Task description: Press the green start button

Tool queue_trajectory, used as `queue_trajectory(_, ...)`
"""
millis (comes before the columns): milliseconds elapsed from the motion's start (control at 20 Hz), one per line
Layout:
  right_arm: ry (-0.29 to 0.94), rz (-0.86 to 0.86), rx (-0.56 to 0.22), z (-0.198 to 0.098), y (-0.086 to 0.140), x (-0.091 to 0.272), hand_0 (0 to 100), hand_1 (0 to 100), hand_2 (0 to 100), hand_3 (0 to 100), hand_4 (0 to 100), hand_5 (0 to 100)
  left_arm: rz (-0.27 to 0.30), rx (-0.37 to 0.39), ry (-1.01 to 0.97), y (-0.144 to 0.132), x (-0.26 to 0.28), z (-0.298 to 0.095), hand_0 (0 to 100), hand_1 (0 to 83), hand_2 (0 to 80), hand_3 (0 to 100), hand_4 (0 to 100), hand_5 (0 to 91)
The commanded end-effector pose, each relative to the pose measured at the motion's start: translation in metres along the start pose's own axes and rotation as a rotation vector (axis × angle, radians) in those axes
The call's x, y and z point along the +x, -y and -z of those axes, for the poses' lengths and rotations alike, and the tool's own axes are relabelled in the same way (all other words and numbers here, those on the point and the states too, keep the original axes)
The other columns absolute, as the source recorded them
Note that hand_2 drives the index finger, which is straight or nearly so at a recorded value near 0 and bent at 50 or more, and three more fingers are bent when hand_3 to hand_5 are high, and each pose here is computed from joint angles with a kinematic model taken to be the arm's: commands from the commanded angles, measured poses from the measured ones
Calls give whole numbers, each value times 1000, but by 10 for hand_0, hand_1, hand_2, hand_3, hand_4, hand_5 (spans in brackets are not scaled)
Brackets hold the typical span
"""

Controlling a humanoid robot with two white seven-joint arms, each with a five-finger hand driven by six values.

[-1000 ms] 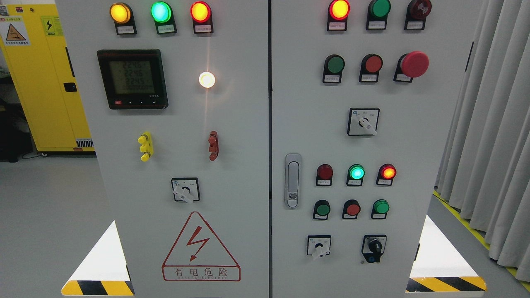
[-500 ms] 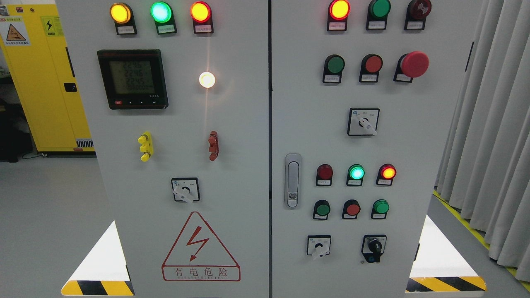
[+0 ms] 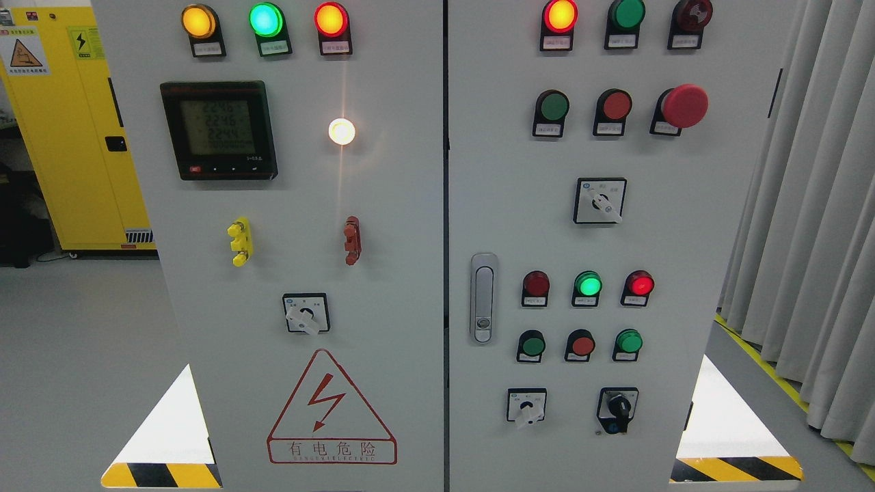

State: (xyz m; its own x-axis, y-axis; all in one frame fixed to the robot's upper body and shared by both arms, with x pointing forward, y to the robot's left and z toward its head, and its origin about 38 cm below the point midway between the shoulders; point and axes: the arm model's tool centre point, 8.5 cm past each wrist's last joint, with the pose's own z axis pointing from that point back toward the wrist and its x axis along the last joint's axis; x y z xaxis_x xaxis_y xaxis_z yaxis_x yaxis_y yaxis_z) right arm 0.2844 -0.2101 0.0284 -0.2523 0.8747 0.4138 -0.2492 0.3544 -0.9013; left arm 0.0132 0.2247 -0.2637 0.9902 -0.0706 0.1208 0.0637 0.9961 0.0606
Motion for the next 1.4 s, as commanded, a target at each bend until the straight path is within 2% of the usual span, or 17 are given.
queue_trajectory(0,142,-200,-331,-4,118,54,290,576,0,583,558,388,-1,-28,36,17,15,1,120,556,0,0,0,0)
queue_trajectory(250,179,-260,-421,12,154,66,293,592,0,635,591,418,-1,-30,36,18,16,1,120,556,0,0,0,0)
queue_trajectory(600,191,-306,-462,25,182,70,300,615,0,662,616,459,-1,-30,39,18,17,1,120,556,0,0,0,0)
queue_trajectory(700,194,-328,-480,29,191,73,301,620,2,677,648,510,-2,-30,38,18,16,1,120,556,0,0,0,0)
queue_trajectory(950,191,-371,-482,42,204,76,298,639,10,671,672,530,-2,-28,38,18,16,1,120,556,0,0,0,0)
queue_trajectory(1350,182,-382,-470,63,209,70,306,641,11,665,672,527,-2,-30,38,18,16,1,120,556,0,0,0,0)
